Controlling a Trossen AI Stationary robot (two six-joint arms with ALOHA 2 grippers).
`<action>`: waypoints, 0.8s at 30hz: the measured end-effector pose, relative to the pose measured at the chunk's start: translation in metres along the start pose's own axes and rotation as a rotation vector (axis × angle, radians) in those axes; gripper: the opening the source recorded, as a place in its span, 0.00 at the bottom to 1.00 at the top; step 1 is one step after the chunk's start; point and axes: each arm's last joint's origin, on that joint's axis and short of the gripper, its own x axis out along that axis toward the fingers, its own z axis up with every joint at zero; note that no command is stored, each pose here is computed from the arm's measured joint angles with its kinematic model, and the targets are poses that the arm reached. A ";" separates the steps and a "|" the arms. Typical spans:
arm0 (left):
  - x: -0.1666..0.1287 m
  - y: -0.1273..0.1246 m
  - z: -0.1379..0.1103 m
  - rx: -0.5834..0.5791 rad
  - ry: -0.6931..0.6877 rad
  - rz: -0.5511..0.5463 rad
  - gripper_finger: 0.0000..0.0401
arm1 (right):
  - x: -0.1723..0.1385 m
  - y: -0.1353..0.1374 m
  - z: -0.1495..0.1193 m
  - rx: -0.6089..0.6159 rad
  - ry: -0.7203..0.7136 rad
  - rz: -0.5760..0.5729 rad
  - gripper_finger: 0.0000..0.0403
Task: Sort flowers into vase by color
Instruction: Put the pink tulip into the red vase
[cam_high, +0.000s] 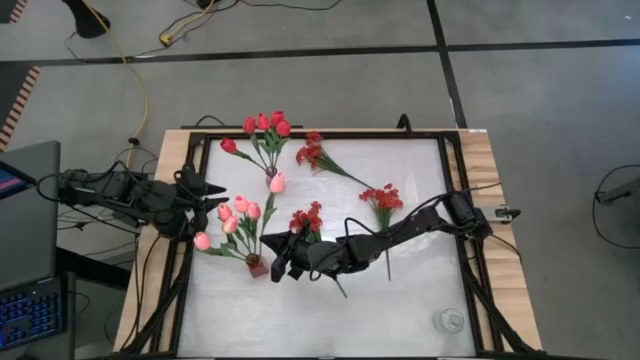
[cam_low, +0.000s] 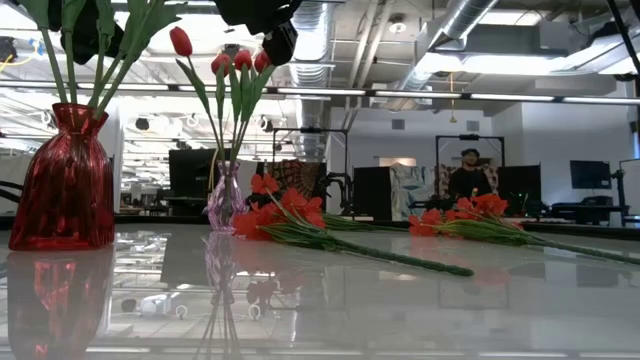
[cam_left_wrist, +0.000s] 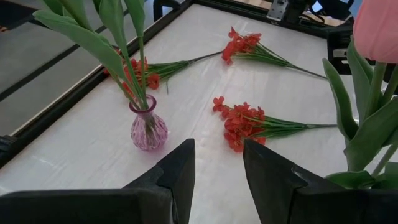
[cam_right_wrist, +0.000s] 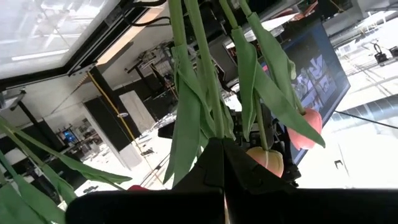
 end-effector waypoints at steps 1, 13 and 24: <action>0.000 0.000 0.000 -0.004 0.000 0.000 0.31 | 0.000 0.000 0.000 0.000 -0.004 -0.006 0.04; 0.000 0.000 0.000 -0.015 0.000 -0.001 0.31 | 0.000 -0.004 -0.004 0.046 0.016 -0.065 0.04; 0.000 0.000 0.000 -0.015 0.000 -0.001 0.31 | 0.004 -0.001 -0.008 0.051 0.021 -0.076 0.04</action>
